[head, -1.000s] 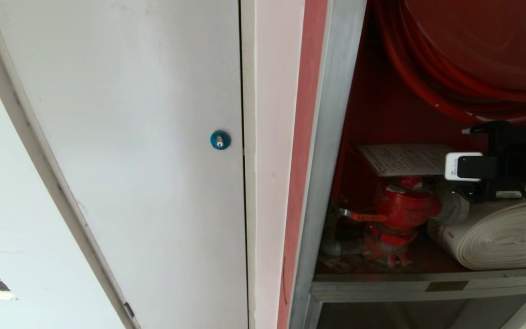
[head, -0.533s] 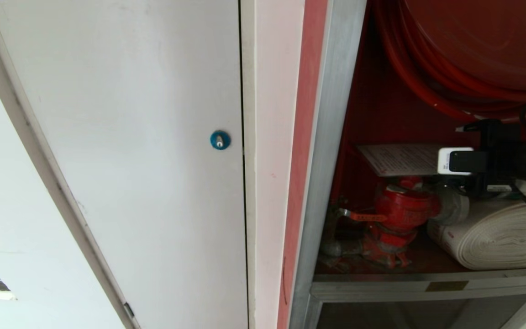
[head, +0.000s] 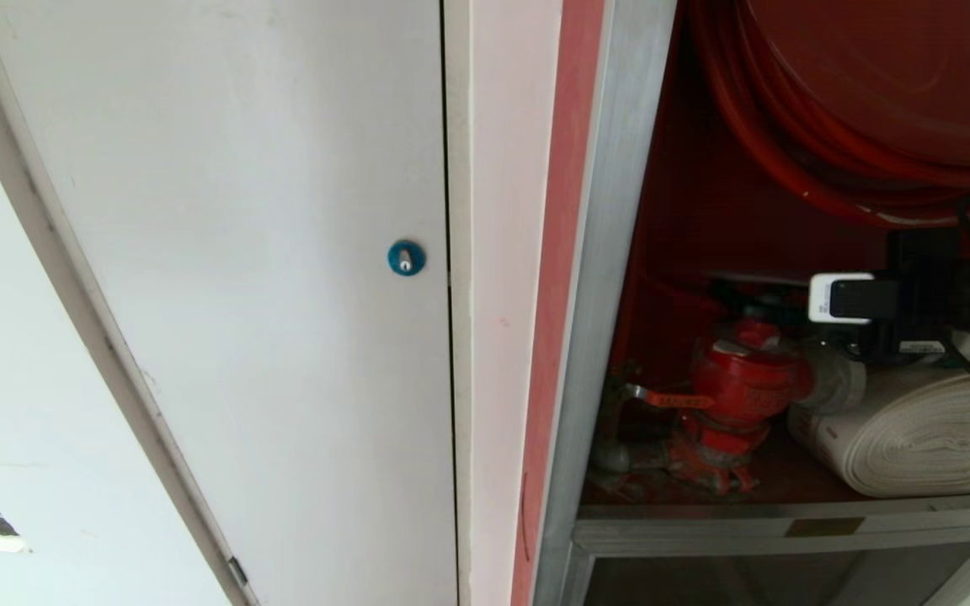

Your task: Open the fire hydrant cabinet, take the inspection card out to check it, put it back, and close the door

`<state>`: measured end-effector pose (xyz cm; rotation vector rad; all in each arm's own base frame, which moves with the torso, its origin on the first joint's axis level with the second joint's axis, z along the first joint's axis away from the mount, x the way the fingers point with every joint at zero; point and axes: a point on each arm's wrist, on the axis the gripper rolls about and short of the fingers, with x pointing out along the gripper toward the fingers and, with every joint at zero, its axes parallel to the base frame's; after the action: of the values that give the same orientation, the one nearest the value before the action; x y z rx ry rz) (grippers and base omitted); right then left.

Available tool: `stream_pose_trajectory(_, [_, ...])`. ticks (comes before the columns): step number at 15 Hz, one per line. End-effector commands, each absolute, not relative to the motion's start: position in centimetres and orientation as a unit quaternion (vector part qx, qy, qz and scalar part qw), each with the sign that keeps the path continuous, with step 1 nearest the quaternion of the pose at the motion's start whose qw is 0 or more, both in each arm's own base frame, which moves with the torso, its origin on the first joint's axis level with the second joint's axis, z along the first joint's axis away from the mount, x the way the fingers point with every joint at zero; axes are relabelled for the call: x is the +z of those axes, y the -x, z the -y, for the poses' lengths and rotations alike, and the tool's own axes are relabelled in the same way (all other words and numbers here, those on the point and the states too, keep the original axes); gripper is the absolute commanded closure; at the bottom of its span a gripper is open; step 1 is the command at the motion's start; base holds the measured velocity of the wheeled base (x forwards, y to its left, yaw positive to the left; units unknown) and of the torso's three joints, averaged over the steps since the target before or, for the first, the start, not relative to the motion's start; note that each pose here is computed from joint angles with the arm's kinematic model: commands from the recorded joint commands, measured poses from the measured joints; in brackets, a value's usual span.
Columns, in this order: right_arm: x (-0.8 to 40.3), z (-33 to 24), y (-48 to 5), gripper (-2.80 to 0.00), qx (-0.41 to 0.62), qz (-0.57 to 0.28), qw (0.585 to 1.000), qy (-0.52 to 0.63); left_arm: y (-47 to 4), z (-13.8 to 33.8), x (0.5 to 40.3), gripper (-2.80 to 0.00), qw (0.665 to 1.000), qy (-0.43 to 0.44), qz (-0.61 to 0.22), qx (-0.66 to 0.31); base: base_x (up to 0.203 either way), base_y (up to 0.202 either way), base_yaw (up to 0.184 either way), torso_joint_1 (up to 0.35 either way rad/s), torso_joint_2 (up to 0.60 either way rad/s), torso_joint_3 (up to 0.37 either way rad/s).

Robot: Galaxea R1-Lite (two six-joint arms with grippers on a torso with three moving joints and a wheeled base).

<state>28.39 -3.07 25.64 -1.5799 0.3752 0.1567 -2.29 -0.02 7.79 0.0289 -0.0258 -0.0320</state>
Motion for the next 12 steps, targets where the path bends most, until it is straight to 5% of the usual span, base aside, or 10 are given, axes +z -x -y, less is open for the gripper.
stream_pose_trajectory(1, [25.6, 3.2, -28.1, 0.0, 0.07, -0.169, 0.682, 0.708, 2.2, 0.0, 7.4, 0.0, 1.0, -0.015, 0.006, -0.016, 0.0, 0.0, 0.0, 0.0, 0.0, 0.0])
stream_pose_trajectory(12, [27.0, 3.3, -23.7, 0.0, 0.044, -0.154, 0.688, 0.708, 2.2, 0.0, 7.4, 0.0, 1.0, -0.015, 0.006, -0.016, 0.0, 0.0, 0.0, 0.0, 0.0, 0.0])
